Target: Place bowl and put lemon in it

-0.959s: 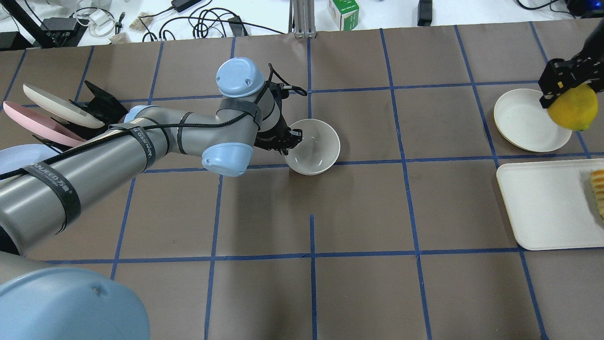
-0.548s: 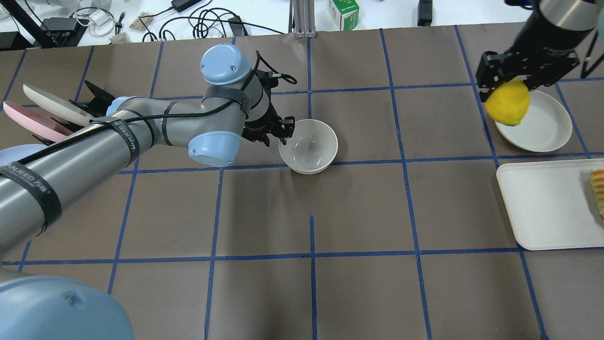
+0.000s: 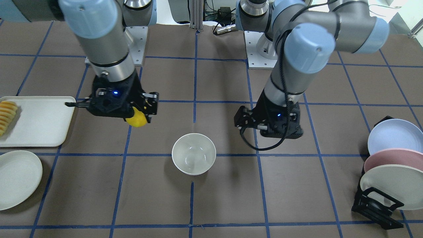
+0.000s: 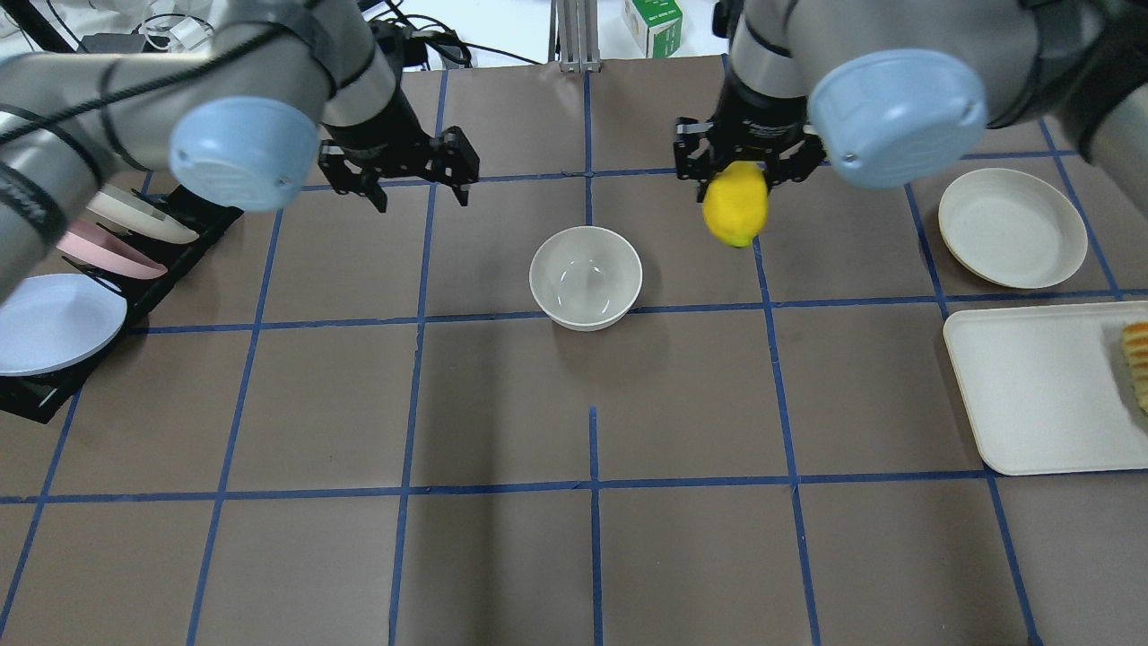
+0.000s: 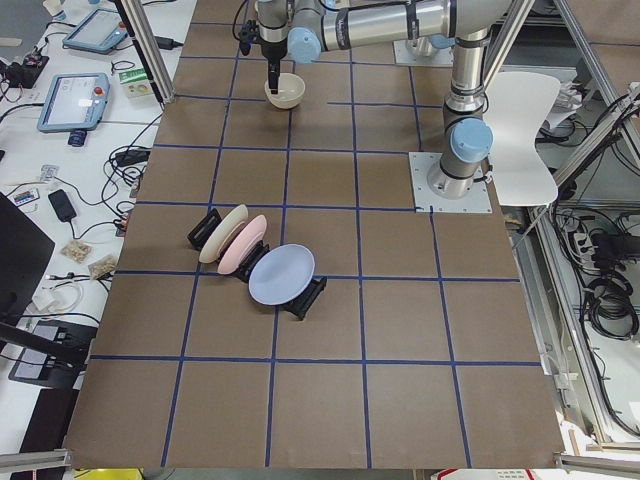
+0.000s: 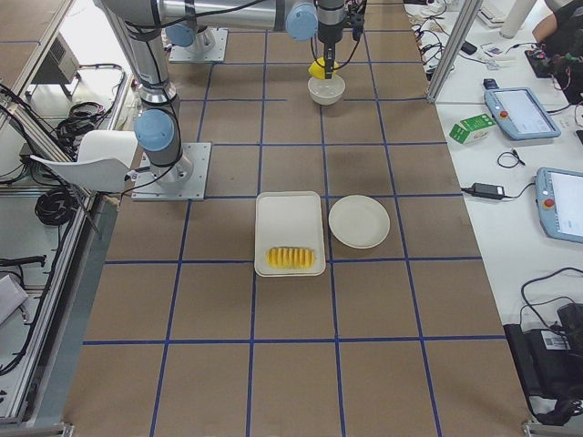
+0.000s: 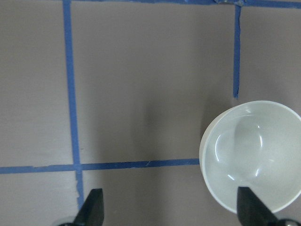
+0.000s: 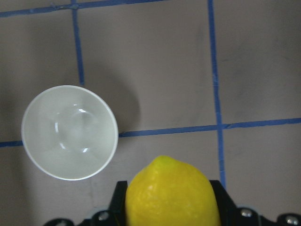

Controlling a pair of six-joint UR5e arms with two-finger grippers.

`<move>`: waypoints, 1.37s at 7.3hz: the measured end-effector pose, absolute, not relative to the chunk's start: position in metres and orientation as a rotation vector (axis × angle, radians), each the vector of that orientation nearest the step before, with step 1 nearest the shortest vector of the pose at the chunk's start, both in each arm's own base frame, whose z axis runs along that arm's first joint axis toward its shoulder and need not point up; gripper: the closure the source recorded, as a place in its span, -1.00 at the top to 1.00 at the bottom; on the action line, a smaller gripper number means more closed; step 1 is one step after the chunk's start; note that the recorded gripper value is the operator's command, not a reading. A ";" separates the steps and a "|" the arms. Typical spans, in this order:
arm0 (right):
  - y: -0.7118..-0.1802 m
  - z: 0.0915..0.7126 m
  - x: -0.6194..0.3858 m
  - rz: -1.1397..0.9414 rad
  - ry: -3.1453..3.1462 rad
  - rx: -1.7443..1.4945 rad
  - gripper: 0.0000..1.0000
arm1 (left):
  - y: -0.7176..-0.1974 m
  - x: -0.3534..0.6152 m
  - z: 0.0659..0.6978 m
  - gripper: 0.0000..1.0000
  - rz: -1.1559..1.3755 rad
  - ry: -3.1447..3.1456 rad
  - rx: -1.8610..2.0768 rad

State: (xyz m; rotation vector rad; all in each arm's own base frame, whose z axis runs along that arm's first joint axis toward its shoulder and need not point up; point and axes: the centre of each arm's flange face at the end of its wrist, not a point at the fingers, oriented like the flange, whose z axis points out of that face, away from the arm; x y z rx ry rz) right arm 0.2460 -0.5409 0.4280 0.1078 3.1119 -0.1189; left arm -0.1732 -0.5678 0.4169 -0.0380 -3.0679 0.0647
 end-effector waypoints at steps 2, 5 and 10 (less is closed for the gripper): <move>-0.539 0.413 0.326 -0.110 3.108 0.057 -0.84 | -0.538 -0.144 0.479 1.00 0.023 -3.081 -0.077; -0.558 0.344 0.369 -0.046 3.123 -0.008 -0.84 | -0.517 -0.132 0.508 1.00 0.036 -3.096 -0.100; -0.584 0.225 0.381 0.034 3.141 -0.060 -0.44 | -0.516 -0.131 0.508 1.00 0.040 -3.102 -0.095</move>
